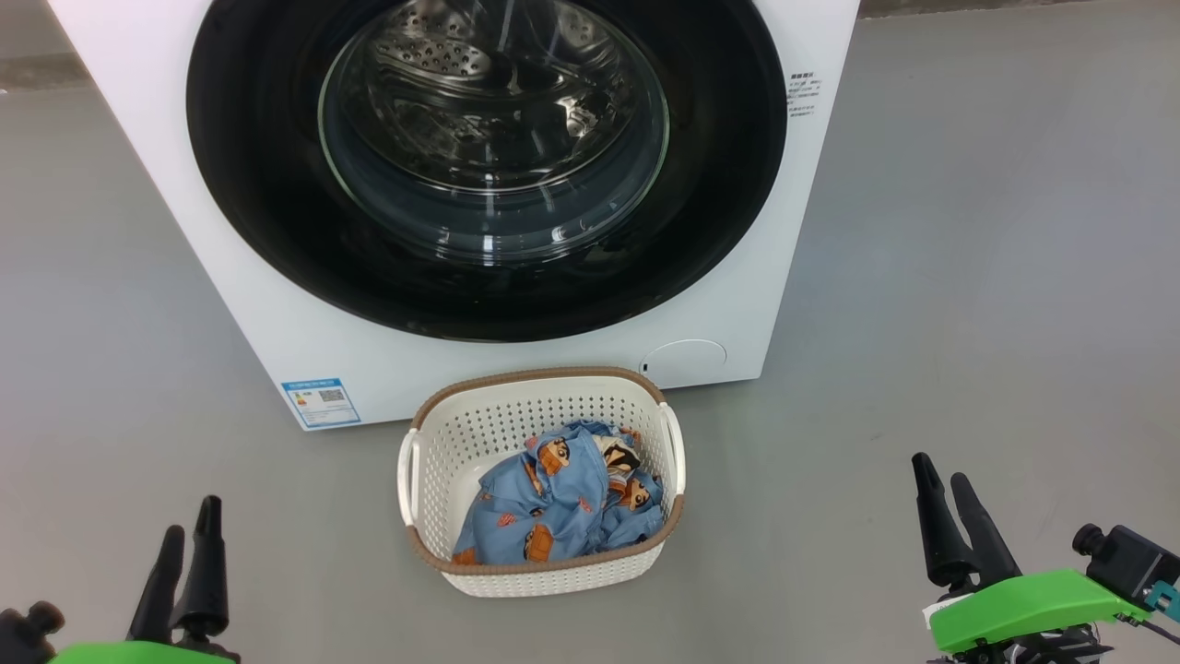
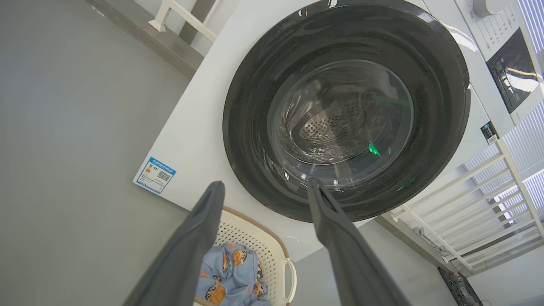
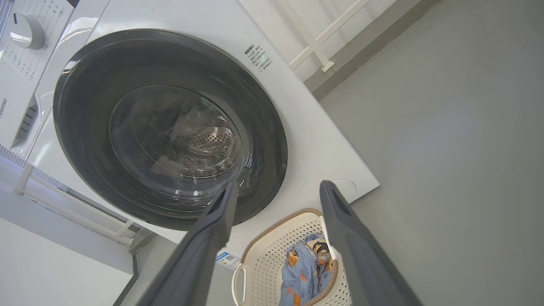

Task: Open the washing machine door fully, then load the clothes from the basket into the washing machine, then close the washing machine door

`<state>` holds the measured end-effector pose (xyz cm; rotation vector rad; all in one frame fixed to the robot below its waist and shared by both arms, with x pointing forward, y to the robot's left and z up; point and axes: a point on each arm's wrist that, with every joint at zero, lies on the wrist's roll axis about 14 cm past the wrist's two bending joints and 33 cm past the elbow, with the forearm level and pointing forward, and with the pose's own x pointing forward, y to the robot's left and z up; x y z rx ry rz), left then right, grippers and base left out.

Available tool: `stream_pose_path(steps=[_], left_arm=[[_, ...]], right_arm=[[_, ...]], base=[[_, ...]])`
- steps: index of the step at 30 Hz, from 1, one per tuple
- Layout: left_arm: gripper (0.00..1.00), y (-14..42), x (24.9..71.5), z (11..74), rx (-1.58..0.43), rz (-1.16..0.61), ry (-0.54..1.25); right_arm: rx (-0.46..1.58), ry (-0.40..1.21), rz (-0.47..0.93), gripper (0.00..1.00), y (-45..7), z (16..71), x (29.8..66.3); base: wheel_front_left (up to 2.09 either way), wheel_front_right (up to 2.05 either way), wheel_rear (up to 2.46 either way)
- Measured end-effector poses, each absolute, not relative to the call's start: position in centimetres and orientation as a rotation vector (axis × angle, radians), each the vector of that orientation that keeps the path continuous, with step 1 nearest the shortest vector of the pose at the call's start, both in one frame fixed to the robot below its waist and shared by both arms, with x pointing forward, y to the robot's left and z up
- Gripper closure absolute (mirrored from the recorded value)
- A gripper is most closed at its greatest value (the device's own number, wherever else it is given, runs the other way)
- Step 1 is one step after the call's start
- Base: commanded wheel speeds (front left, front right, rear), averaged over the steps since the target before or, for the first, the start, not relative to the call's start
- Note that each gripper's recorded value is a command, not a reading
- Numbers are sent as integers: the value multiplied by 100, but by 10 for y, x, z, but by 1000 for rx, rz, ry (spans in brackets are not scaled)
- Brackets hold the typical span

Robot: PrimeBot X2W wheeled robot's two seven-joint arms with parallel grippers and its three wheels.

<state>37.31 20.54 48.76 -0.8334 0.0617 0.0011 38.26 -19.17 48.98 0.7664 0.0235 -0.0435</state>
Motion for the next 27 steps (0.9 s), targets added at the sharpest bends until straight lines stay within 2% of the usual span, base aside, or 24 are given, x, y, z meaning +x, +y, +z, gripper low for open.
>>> stream_pose_path(steps=[27], left_arm=[[0,197,367,498,-481,-91,26]], right_arm=[[442,-22,24,0,-179,503,383]], base=[[0,0,0]])
